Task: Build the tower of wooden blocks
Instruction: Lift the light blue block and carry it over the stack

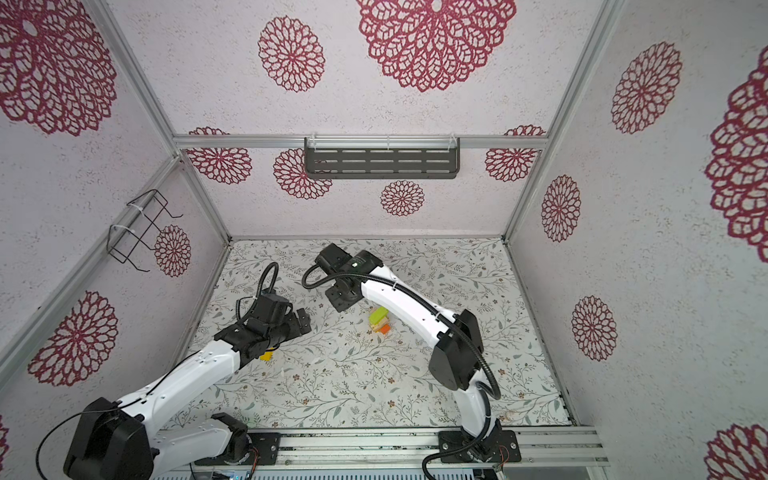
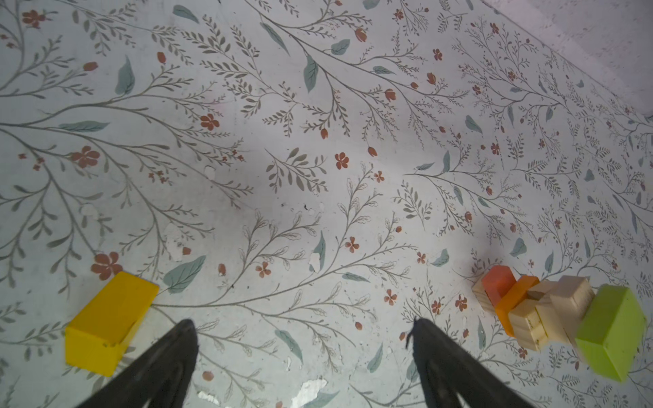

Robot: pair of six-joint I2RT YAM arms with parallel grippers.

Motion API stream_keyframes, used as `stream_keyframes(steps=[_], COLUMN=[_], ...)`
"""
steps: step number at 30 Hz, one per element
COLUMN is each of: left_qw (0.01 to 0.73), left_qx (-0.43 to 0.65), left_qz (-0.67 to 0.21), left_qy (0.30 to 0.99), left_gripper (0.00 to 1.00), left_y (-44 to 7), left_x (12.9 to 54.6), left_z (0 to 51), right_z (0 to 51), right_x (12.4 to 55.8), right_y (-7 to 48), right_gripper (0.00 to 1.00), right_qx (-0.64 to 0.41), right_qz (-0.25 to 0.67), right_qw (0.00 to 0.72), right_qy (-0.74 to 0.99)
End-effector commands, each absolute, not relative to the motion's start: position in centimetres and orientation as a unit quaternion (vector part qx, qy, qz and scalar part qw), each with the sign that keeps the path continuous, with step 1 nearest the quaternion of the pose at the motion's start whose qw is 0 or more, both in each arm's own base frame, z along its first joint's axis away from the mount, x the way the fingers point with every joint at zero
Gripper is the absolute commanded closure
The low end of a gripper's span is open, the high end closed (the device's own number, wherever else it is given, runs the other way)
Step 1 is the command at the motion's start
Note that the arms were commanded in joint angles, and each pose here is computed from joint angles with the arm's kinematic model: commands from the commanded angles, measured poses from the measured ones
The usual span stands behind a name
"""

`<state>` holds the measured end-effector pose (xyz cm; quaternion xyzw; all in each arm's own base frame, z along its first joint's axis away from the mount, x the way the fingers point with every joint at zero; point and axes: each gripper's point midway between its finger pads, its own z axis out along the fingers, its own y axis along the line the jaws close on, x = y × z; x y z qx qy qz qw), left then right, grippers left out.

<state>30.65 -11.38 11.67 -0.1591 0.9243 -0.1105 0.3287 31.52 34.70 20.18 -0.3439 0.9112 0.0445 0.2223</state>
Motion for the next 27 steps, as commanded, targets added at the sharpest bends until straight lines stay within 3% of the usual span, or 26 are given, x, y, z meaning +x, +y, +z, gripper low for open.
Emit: stream_keyframes(steps=[1,14,27], left_qw=[0.342,0.347,0.349], left_qx=[-0.162,-0.140,-0.132], left_qz=[-0.106,-0.092,-0.081], left_qy=[0.920,0.923,0.924], left_gripper=[0.03,0.03,0.03], left_y=[-11.9,-13.0,-12.8], left_x=[31.5,33.5,33.9], left_z=[12.9,13.2,12.8], right_z=[22.1,19.4,17.6], right_x=[31.2,29.6,30.2], right_y=[32.5,27.3,26.7], right_gripper=[0.73,0.73,0.72], right_qx=[-0.338,-0.316,-0.317], right_qz=[0.058,0.068,0.060], right_qw=[0.246,0.211,0.184], right_qy=[0.907,0.922,0.929])
